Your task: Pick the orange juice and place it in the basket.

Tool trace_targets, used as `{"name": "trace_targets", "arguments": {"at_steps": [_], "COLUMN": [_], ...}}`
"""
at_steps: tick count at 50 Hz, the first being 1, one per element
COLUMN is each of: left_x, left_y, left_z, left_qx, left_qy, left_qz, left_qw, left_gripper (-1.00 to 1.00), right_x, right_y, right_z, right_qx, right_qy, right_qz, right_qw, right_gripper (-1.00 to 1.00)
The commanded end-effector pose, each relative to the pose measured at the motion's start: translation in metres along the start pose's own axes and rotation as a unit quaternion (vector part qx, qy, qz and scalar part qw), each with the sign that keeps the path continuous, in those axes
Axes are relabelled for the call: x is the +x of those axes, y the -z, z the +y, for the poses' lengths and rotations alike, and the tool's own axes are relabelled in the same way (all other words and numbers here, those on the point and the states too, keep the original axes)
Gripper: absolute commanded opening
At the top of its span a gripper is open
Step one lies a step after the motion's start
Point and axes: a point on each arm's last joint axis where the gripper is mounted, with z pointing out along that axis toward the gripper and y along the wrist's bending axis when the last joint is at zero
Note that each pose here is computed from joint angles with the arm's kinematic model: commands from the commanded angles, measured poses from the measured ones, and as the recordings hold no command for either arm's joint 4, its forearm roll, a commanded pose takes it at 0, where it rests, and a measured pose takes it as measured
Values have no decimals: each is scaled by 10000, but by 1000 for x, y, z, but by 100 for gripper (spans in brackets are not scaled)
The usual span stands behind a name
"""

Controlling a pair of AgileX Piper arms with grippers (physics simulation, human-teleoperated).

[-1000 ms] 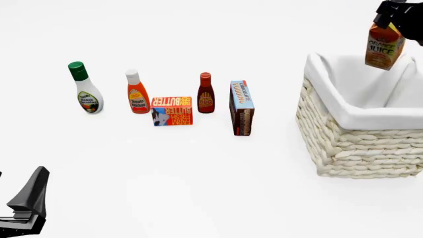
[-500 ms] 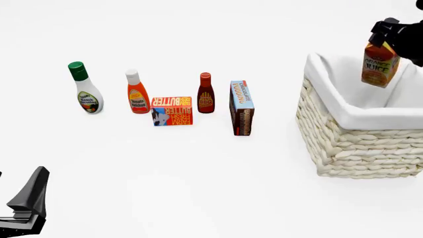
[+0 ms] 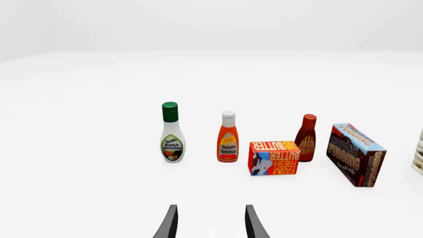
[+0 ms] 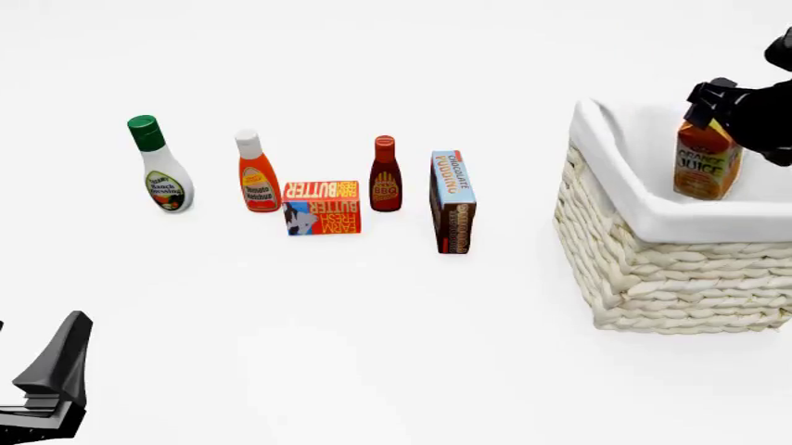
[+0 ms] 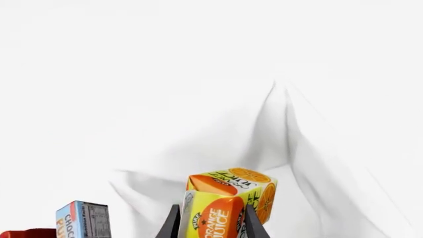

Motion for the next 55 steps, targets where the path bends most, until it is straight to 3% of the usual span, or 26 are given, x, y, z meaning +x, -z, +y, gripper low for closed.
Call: {"name": "trace_targets", "arguments": {"at_steps": [1, 55], "left_x": [0, 0], "left_y": [0, 0], "left_z": [0, 0], "left_qx": [0, 0], "left_qy": [0, 0], "left_qz": [0, 0], "left_qw": [10000, 10000], "left_gripper": [100, 100], "right_x": [5, 40], "right_y": [-1, -58], "right_z": [-4, -19], "right_qx": [53, 272], "right_qy": [-75, -4], "right_qz": [23, 603], "right_qw": [10000, 9978], "right_gripper": [-100, -100]}}
